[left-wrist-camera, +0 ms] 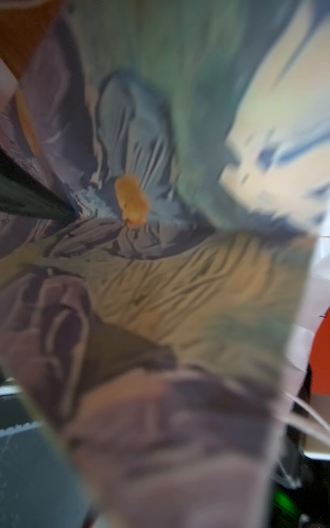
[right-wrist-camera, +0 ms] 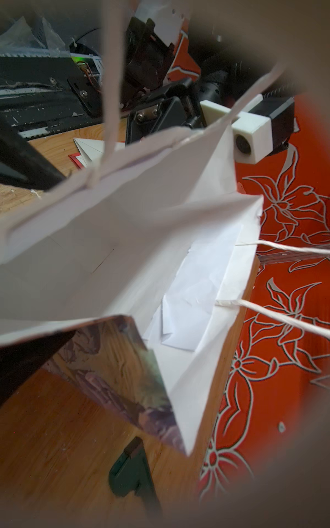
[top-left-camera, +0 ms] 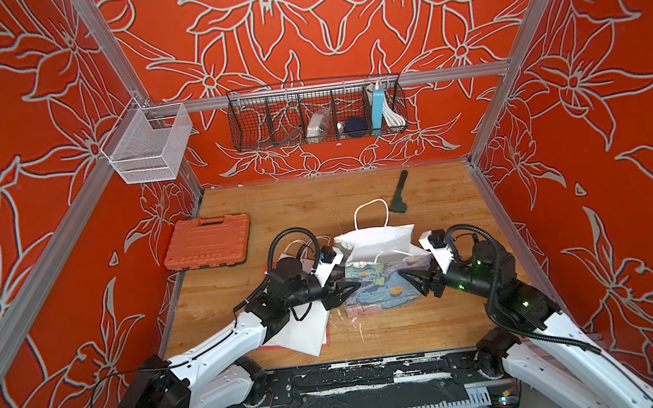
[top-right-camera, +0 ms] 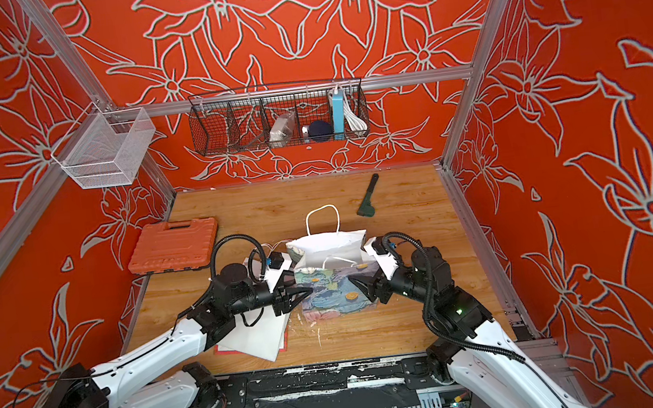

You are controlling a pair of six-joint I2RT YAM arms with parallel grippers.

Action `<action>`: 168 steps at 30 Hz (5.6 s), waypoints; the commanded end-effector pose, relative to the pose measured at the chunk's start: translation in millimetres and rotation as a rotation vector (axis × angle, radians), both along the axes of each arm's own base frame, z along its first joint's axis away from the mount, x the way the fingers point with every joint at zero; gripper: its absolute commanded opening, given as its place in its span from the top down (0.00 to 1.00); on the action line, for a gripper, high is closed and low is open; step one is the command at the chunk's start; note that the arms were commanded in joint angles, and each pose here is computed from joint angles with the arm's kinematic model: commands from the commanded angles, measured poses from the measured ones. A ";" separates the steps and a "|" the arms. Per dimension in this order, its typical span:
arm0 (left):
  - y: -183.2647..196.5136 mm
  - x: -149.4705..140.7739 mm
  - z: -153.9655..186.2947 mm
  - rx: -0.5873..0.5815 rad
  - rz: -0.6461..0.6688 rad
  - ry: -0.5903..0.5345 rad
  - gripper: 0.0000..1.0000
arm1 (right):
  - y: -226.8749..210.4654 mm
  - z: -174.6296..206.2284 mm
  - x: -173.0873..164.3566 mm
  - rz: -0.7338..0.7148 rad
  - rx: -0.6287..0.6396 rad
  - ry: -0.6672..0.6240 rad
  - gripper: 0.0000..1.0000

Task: Put away the paper bag
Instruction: Adjust the paper bag at the center of the board, then pick up the paper bag from the center of the board.

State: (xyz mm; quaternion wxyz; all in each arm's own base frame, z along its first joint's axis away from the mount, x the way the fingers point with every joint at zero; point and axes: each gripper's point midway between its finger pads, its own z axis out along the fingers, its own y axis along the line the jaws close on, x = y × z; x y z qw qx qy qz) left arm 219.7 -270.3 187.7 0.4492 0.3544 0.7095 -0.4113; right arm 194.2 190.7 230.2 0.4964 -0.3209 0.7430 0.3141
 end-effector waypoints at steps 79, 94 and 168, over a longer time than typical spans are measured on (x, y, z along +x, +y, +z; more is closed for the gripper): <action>57.1 -32.5 -4.7 0.031 0.349 0.181 0.29 | -3.7 -7.3 -6.4 0.035 -0.049 0.069 0.31; 54.0 -25.9 79.3 0.041 0.179 -0.229 0.01 | -0.2 -5.2 -11.9 0.076 -0.044 0.064 0.32; 37.9 -1.9 152.8 -0.157 -0.025 -0.371 1.00 | -15.4 10.5 -39.6 0.146 -0.157 -0.134 0.25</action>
